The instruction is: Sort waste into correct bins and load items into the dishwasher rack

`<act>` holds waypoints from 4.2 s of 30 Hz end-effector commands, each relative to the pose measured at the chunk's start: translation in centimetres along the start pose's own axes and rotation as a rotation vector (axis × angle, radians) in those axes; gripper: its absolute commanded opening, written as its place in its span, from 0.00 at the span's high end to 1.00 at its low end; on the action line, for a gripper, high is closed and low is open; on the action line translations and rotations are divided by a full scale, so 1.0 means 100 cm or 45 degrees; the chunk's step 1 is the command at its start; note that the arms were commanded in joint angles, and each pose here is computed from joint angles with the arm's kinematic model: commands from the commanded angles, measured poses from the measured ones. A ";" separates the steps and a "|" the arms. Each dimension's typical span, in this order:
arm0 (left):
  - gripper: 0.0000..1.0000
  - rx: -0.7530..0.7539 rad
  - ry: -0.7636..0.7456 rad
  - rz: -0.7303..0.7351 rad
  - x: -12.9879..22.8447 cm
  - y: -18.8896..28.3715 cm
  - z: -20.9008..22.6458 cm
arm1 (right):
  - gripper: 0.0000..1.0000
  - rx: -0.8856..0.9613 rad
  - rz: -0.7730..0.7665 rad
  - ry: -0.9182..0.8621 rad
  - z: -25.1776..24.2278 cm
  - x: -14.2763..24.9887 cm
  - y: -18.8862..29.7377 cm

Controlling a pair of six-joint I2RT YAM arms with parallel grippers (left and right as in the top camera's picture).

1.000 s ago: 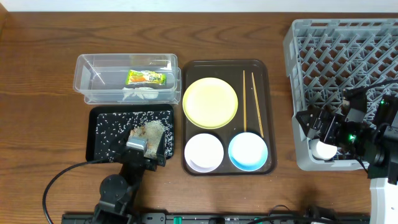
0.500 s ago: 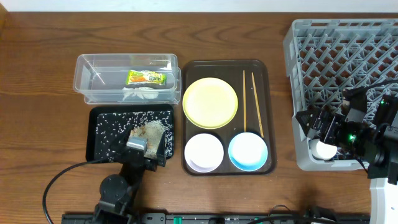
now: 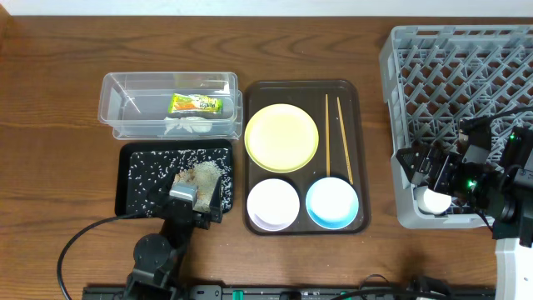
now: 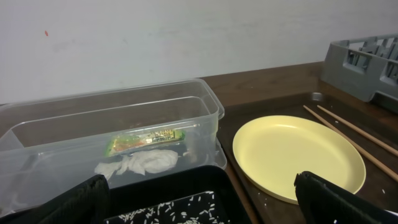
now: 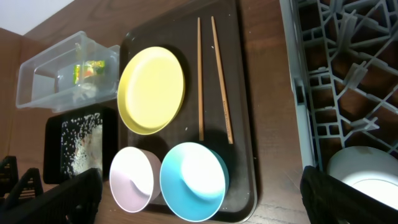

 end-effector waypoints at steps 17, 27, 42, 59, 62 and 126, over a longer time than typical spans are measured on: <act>0.03 -0.012 -0.003 0.064 0.013 -0.001 0.001 | 0.17 0.150 0.201 0.282 0.074 0.043 -0.045; 0.03 -0.012 -0.003 0.064 0.013 -0.001 0.001 | 0.35 0.617 0.387 0.198 0.063 0.072 -0.095; 0.03 -0.012 -0.003 0.064 0.013 -0.001 0.001 | 0.50 0.823 0.729 0.060 0.007 0.128 -0.170; 0.03 -0.011 -0.003 0.064 0.013 -0.001 0.001 | 0.67 0.734 0.614 0.114 0.008 0.109 -0.162; 0.03 -0.012 -0.003 0.064 0.013 -0.001 0.001 | 0.78 0.713 0.585 0.115 0.011 0.106 -0.157; 0.03 -0.011 -0.003 0.064 0.013 -0.001 0.001 | 0.50 0.439 0.122 0.371 0.071 0.028 -0.152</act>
Point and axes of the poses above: each gripper's point midway between its finger pads, its own y axis back along the fingers, its own z axis along the line the jaws close on, x = y × z, the point moved 8 cm from there along y, back along the fingers, and after that the axes turned 1 degree about -y, right-handed, at the moved point
